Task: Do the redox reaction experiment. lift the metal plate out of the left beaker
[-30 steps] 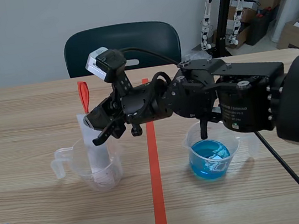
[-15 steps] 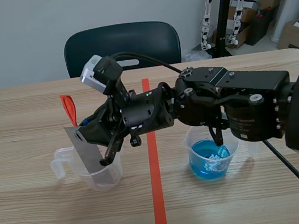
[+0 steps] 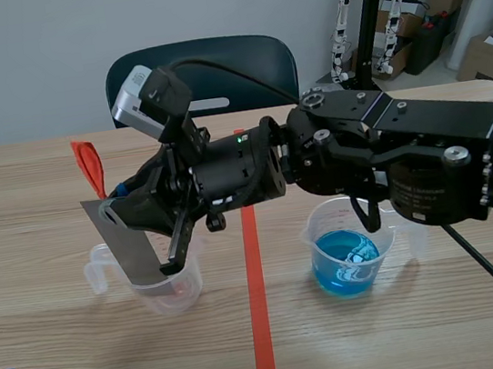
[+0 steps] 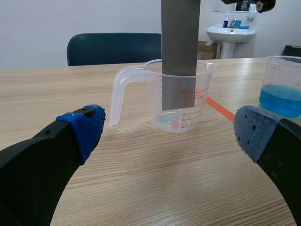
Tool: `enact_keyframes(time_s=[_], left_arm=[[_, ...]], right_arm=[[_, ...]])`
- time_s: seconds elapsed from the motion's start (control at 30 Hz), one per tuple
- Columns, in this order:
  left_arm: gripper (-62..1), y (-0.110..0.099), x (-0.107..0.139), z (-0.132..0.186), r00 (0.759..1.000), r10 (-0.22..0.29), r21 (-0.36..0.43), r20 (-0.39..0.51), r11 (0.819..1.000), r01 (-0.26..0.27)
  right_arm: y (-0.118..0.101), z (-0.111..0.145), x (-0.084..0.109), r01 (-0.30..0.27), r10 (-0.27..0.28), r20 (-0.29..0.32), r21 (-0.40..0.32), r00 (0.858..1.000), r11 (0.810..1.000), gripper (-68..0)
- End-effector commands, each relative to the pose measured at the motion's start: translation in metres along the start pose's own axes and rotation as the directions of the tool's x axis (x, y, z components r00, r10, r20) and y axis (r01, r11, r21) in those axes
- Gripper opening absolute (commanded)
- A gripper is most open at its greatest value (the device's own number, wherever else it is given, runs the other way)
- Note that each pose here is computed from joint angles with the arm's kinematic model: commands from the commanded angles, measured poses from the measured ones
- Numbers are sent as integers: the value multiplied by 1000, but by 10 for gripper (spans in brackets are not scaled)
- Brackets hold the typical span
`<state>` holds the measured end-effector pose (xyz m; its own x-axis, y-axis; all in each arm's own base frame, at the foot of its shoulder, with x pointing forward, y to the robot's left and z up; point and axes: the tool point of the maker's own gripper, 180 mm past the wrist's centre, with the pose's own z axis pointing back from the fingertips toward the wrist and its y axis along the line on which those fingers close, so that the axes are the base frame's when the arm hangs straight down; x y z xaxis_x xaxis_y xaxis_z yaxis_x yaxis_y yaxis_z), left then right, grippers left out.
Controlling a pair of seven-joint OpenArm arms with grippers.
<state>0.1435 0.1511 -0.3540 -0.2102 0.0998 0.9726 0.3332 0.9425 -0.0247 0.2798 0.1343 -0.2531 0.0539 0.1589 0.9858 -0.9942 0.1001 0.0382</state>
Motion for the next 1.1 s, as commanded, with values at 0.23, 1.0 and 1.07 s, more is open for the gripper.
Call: enact_keyframes(time_s=[0.23, 1.0, 1.07], left_arm=[[-32, 3, 12, -3, 998, -10, 1, 62, 1000, 10], [-32, 3, 12, -3, 998, -10, 1, 62, 1000, 10], [-32, 3, 12, -3, 998, -10, 1, 62, 1000, 10]], right_arm=[[-10, 12, 46, -107, 109, 57, -27, 992, 994, -669], [0, 33, 128, -141, 144, 160, -34, 977, 989, -669], [1, 33, 128, -139, 142, 158, -32, 977, 990, -669]])
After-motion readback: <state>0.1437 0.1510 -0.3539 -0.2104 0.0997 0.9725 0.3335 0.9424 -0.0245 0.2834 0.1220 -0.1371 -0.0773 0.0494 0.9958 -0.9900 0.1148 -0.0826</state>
